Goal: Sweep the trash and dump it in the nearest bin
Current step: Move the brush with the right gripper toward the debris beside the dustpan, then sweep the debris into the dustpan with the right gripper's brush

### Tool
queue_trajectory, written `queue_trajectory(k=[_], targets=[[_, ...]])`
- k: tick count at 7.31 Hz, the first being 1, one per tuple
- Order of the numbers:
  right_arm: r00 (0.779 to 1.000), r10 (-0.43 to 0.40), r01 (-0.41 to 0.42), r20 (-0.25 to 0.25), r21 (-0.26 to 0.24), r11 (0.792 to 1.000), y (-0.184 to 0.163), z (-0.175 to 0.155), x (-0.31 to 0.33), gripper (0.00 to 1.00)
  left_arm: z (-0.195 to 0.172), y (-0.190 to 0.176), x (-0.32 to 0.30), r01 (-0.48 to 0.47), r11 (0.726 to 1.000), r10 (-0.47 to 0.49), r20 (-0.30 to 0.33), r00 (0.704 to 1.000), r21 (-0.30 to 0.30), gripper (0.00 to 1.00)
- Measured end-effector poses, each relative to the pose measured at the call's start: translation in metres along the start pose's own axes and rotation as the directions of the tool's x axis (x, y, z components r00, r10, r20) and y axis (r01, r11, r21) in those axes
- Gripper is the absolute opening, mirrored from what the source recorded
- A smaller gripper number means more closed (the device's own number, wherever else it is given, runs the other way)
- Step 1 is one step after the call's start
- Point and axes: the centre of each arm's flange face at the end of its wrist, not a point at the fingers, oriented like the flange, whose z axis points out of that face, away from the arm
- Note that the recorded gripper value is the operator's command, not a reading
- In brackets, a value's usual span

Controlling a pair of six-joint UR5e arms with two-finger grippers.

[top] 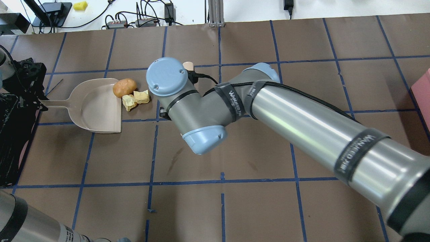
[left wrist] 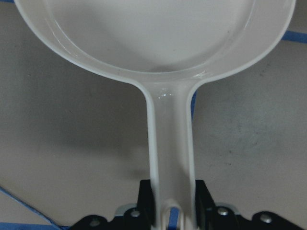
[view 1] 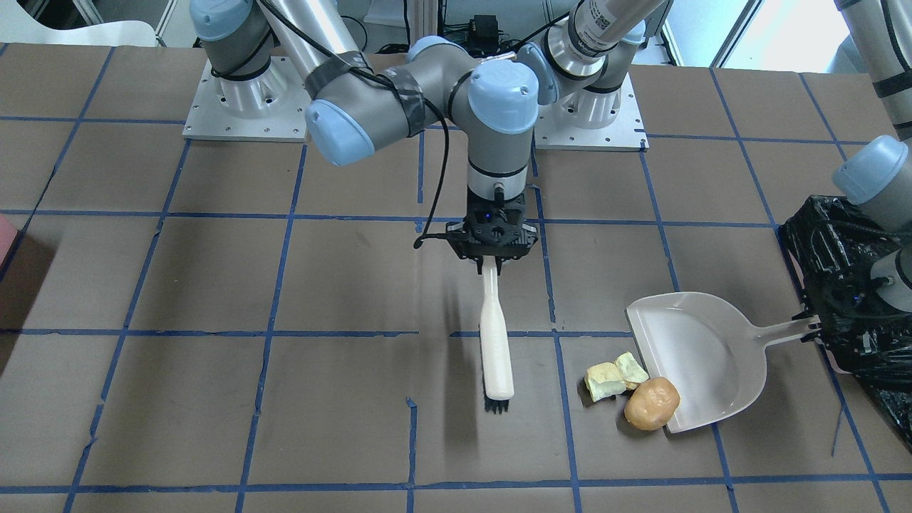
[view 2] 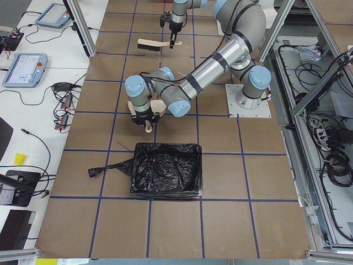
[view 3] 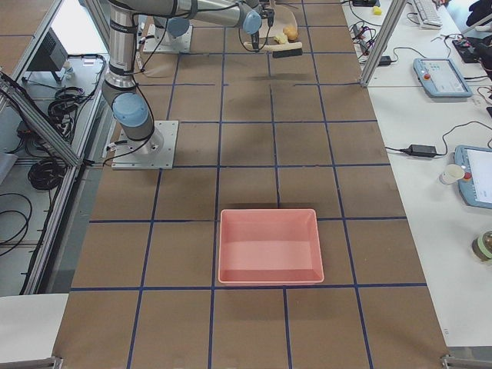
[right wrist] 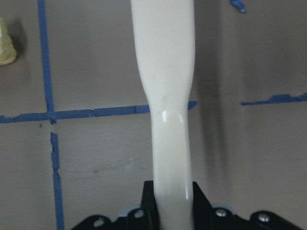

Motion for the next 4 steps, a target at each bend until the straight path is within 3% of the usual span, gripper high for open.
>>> queue_trajectory(k=[2, 4], targets=[[1.0, -0.02, 0.02, -0.006, -0.046, 0.999, 0.006, 0.007, -0.054, 0.21, -0.001, 0.0, 0.0, -0.001, 1.0, 0.001, 0.002, 1.0, -0.001, 0.08], [1.0, -0.018, 0.018, 0.003, -0.095, 0.995, 0.011, 0.006, -0.066, 0.22, -0.001, 0.0, 0.0, 0.0, 1.0, 0.0, 0.003, 1.0, -0.001, 0.08]])
